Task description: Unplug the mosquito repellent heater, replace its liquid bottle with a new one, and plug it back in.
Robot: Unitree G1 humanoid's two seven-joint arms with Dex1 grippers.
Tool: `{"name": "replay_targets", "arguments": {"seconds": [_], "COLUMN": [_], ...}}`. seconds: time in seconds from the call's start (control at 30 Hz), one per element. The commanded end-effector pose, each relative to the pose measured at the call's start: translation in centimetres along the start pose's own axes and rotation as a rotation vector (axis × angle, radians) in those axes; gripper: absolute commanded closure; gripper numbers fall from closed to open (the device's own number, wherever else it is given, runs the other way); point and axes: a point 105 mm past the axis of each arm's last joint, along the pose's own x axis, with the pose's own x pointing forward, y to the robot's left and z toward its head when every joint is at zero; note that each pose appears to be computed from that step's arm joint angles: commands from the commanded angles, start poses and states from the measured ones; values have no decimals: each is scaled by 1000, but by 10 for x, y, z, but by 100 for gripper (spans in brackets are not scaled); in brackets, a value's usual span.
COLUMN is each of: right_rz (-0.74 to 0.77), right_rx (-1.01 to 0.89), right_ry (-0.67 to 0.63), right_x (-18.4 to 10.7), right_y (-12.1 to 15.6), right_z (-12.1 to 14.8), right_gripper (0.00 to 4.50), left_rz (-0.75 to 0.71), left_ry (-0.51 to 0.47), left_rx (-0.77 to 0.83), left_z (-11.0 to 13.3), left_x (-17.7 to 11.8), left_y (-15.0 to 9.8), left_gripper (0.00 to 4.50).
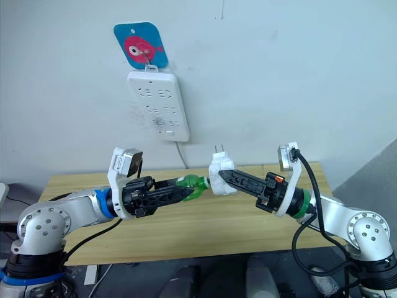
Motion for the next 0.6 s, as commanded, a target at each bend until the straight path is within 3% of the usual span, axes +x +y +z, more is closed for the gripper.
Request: {"name": "replay_targets", "arguments": {"seconds": [0.03, 0.6], "right_rz": [36, 24], "right_rx": [-7, -6], "right_ry": [29, 48], "right_x": [0, -1], "right_y": [9, 8], "right_z": [-5, -7], "right_gripper": [153, 153], "left_rz": [-128, -145], "left_ry": [27, 42], "left_rx": [56, 68], "left_z": [4, 0], "left_x": [7, 11], "left_y": [-26, -28], "left_gripper": [209, 209]}}
